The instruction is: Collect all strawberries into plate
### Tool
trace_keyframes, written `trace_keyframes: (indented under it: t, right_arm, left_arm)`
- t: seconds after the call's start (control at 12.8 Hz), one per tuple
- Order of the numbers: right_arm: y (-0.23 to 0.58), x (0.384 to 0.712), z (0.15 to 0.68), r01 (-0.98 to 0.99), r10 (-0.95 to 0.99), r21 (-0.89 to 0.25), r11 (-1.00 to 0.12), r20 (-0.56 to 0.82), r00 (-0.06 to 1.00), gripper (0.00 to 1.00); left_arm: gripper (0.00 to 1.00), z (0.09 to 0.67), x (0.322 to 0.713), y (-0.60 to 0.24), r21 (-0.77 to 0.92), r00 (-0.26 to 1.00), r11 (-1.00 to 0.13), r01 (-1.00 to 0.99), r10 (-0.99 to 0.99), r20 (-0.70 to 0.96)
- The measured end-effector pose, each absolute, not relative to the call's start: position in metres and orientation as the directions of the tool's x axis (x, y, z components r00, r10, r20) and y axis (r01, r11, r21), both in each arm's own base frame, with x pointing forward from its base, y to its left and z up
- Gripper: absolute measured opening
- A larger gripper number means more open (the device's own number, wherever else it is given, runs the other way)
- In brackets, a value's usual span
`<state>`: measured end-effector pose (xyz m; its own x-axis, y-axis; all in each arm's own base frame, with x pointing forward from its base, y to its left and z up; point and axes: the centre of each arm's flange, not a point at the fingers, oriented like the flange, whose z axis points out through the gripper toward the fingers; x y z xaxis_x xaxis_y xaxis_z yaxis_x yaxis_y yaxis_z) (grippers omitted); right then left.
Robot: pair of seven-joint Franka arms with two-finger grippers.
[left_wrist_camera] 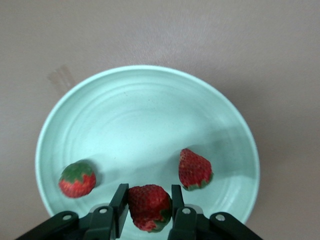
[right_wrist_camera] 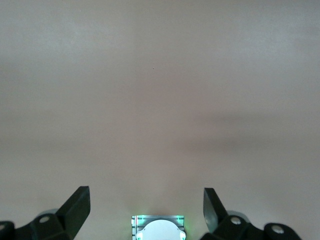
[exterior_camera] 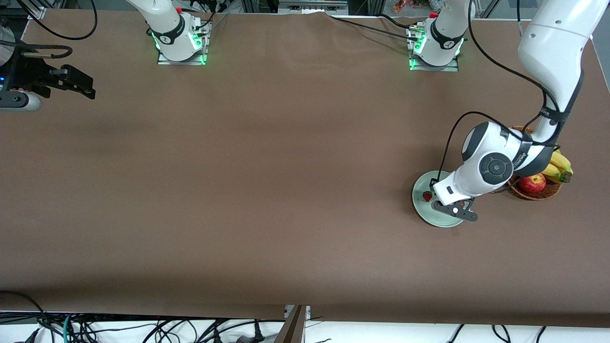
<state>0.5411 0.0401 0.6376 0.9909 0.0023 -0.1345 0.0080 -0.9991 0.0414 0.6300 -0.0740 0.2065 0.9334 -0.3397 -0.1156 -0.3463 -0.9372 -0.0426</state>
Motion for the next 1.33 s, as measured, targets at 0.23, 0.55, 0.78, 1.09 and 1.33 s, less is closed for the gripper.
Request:
trace_keyframes:
  t: [0.23, 0.55, 0.78, 1.09, 1.33]
  right_arm:
    - [0.040, 0.542, 0.637, 0.008, 0.002, 0.042, -0.999, -0.137, 0.991, 1.00]
    - [0.040, 0.542, 0.636, 0.008, 0.002, 0.042, -0.999, -0.138, 0.990, 1.00]
    - [0.040, 0.542, 0.636, 0.008, 0.002, 0.040, -0.999, -0.138, 0.990, 1.00]
    - [0.039, 0.543, 0.635, 0.004, -0.001, 0.035, -0.999, -0.138, 0.990, 1.00]
    - [0.037, 0.543, 0.635, 0.002, -0.003, 0.035, -0.999, -0.139, 0.990, 1.00]
  left_arm:
    - [0.66, 0.215, 0.636, -0.073, -0.050, 0.936, -0.938, -0.344, -0.338, -0.094]
    - [1.00, 0.313, 0.650, -0.074, -0.134, 0.947, -0.937, -0.322, -0.321, -0.032]
    - [1.00, 0.429, 0.652, -0.077, -0.140, 0.969, -0.959, -0.246, -0.241, -0.057]
    - [1.00, 0.533, 0.646, -0.066, -0.059, 0.990, -0.989, -0.138, -0.139, 0.013]
    - [1.00, 0.559, 0.623, -0.037, 0.033, 1.000, -0.999, -0.015, -0.014, 0.016]
